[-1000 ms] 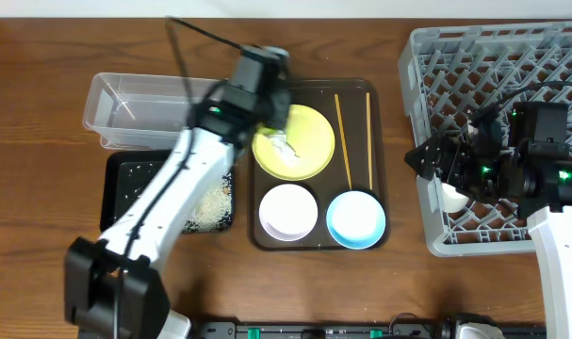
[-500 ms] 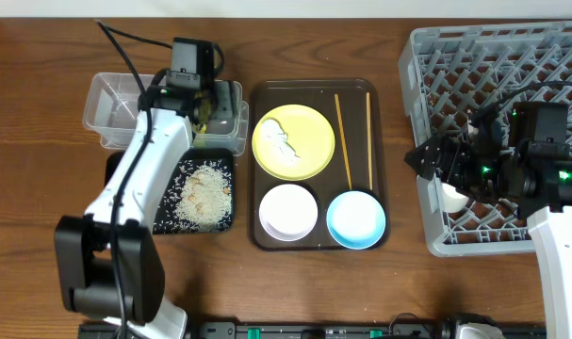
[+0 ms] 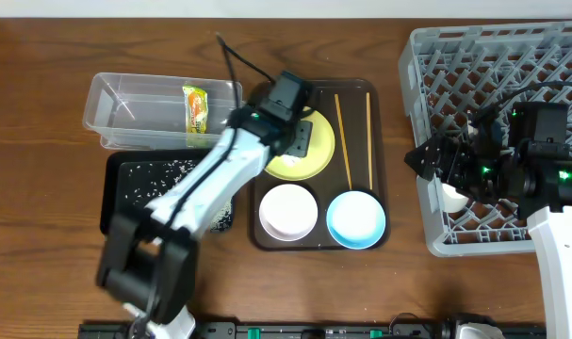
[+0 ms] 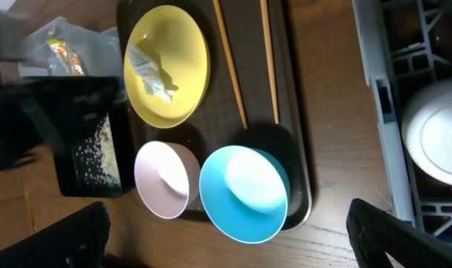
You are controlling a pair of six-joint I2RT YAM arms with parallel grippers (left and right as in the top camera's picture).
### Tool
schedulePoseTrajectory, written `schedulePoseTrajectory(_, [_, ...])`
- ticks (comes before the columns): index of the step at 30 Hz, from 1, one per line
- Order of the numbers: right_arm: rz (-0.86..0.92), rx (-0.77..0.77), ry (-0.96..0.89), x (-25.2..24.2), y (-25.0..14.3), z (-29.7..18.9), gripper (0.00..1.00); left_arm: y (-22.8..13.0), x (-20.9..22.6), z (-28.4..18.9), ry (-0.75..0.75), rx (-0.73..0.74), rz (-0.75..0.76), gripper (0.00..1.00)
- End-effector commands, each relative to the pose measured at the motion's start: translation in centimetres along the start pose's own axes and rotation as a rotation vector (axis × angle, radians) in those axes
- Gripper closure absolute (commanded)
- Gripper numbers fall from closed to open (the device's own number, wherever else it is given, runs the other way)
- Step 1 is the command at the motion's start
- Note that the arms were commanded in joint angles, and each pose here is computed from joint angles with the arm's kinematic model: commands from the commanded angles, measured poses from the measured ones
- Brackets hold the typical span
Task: Sort waste into correct bins and load items into the dishwasher rack
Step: 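Grasp the white tissue with the left gripper, drop it in clear bin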
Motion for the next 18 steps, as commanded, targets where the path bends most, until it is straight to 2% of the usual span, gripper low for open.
schedulePoseTrajectory(1, [-0.029,0.001,0.006,0.5,0.0,-0.2,0.01,-1.0,1.9,3.5,0.124,0.030,-0.067,0.42])
schedulePoseTrajectory(6, [-0.027,0.004,0.006,0.5,0.0,-0.2,0.01,-2.1,2.7,6.9,0.160,0.085,-0.072,0.42])
schedulePoseTrajectory(8, [-0.027,0.004,0.006,0.5,0.0,-0.2,0.01,-2.7,2.8,7.7,0.171,0.107,-0.069,0.51])
schedulePoseTrajectory(11, [-0.028,0.004,0.005,0.5,0.0,-0.2,0.01,-2.5,2.8,7.7,0.169,0.104,-0.069,0.71])
schedulePoseTrajectory(13, [-0.031,0.004,0.005,0.5,0.0,-0.2,0.01,-1.9,2.4,6.8,0.153,0.090,-0.072,0.89])
schedulePoseTrajectory(15, [-0.031,0.003,0.004,0.5,0.0,-0.2,0.01,-1.0,2.1,5.3,0.140,0.067,-0.075,0.94])
schedulePoseTrajectory(18, [-0.030,0.004,-0.002,0.4,0.0,-0.2,0.01,0.7,1.6,1.4,0.102,-0.001,-0.083,0.94])
Point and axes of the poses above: each gripper's point midway between its finger pads, its own z axis out along the fingers, its own x axis along the line the jaws close on, y = z × x, the point moved 5 cm from there along -z, back along the fingers, and after that the axes turned 12 degrees about -z, right-handed, at the moved point
